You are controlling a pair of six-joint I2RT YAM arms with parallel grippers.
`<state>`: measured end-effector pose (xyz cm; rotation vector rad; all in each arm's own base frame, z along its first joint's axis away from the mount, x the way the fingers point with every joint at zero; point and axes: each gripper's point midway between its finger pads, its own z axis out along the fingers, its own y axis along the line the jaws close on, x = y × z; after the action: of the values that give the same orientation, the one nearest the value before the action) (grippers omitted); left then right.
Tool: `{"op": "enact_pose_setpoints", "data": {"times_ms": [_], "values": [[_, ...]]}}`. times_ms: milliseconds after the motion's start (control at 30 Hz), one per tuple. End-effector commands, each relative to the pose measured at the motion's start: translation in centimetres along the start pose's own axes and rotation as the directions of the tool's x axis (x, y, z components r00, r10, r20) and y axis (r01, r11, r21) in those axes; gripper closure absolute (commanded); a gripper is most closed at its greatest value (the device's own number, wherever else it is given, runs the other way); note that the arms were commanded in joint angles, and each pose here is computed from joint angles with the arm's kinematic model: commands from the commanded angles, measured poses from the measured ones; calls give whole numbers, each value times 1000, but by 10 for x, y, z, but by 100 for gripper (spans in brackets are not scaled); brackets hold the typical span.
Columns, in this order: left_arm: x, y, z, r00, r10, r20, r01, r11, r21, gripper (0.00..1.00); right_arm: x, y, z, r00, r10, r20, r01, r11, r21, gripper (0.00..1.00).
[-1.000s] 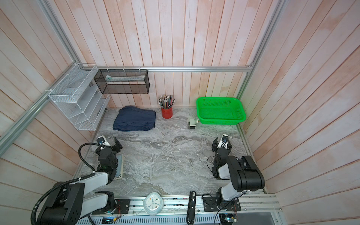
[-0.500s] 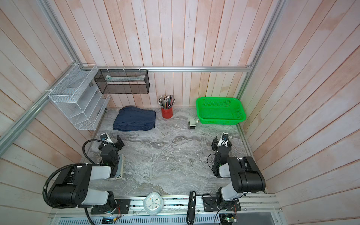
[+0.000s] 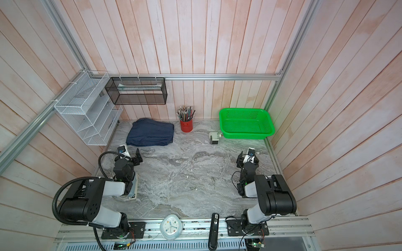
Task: Fold and stack the trousers
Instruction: Reset both arms
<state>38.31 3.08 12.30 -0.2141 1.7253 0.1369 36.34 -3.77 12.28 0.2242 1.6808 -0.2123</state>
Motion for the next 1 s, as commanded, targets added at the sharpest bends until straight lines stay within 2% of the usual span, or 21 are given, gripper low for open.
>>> {"op": "enact_pose_setpoints", "data": {"times_ms": [0,67,133,167,200,267,733,833,967], "values": [[-5,-3,-1,1000,9,28,-10,1000,25,8,-7,1,3,1000,13,15,-13,1000,-6,28],[-8,-1,-2,998,8,55,-10,1000,20,7,-7,1,3,1000,13,16,-13,1000,-5,28],[-6,-2,-1,1000,9,28,-10,1000,22,0,-7,1,3,1000,12,16,-12,1000,-6,28],[-6,-2,-1,999,9,36,-9,1000,20,0,-7,1,3,1000,12,14,-12,1000,-7,27],[-7,-2,-1,999,8,41,-9,1000,19,0,-7,1,3,1000,13,16,-13,1000,-7,21],[-6,-2,0,999,8,32,-9,1000,20,0,-7,1,3,1000,14,14,-14,1000,-8,2],[-6,-2,0,999,7,34,-8,1000,22,0,-6,0,5,1000,19,5,-19,1000,-12,2],[-5,-17,1,999,40,24,-42,993,109,0,-6,0,5,1000,20,5,-20,1000,-11,2],[-5,-16,0,999,39,26,-42,993,110,0,-6,1,6,1000,17,4,-17,1000,-17,2]]}}
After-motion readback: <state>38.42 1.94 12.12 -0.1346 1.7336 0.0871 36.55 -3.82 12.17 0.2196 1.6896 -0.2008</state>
